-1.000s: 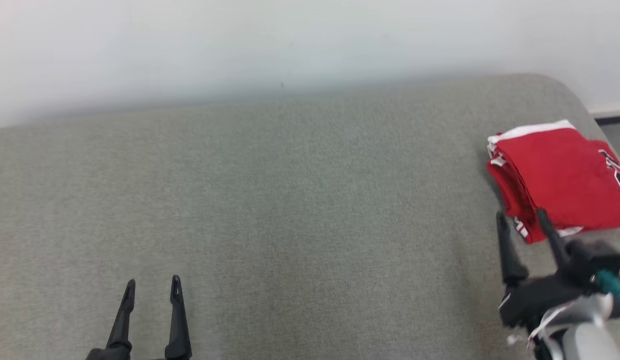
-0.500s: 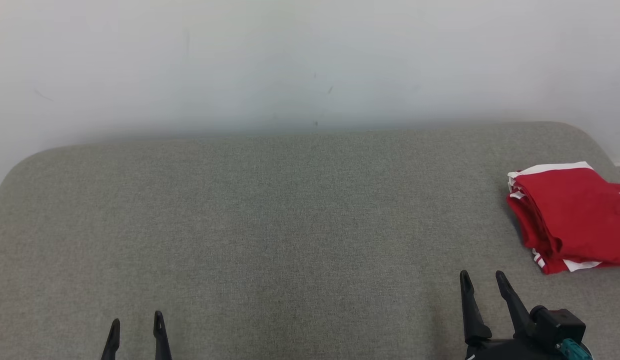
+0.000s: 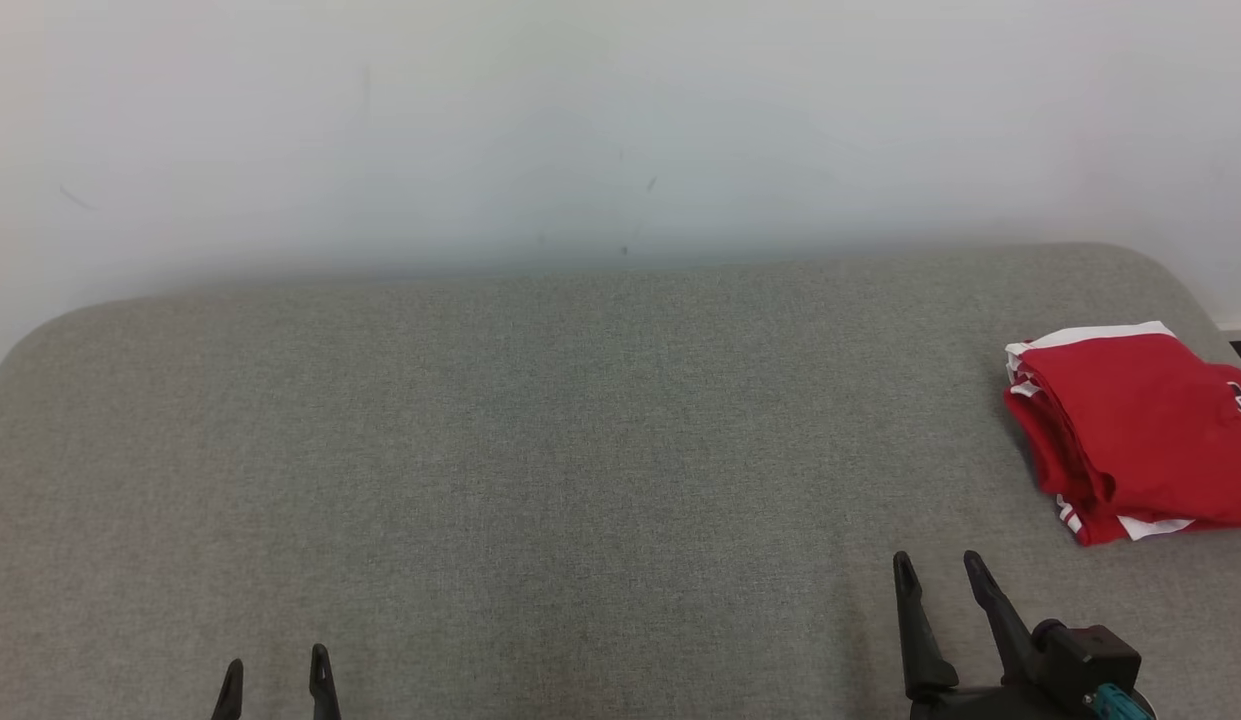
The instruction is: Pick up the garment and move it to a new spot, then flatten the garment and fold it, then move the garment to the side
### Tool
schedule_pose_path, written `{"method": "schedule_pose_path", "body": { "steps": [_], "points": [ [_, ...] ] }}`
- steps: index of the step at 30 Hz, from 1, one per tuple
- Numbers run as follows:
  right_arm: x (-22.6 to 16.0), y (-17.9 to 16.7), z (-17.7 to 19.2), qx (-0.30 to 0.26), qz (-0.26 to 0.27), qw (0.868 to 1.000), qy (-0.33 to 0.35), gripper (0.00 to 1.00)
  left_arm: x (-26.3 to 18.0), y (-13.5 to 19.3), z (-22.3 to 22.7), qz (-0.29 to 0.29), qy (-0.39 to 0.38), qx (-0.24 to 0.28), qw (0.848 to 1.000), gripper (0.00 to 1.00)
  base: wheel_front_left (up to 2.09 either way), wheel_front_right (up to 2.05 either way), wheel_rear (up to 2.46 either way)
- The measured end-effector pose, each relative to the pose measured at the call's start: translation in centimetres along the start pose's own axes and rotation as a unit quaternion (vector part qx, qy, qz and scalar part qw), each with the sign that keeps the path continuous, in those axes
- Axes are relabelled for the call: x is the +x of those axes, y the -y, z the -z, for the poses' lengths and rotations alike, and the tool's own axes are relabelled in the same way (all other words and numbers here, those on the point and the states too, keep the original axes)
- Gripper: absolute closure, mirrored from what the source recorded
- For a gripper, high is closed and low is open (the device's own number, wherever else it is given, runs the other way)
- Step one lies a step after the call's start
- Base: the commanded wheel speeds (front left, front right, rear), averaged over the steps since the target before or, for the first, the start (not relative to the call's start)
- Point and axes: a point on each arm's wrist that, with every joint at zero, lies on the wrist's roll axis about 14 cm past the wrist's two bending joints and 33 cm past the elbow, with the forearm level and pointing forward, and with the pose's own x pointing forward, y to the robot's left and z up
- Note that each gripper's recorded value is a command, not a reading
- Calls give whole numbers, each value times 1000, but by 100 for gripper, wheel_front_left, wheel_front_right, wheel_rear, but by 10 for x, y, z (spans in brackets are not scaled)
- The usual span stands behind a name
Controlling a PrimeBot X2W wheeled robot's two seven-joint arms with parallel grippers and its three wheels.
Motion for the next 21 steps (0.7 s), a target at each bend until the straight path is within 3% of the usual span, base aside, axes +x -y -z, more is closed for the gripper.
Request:
{"method": "schedule_pose_path", "body": {
  "steps": [19,20,21],
  "points": [
    [-4,-1,5,3,-1,1000,-9,0,0,5,-2,5,3,-7,1000,0,0,0,0],
    [-4,-2,5,3,-1,1000,-11,100,0,5,-2,5,3,-9,1000,100,0,0,0],
    [-6,-1,9,4,1,1000,-17,100,0,5,1,5,-2,-9,1000,100,0,0,0]
  ]
}}
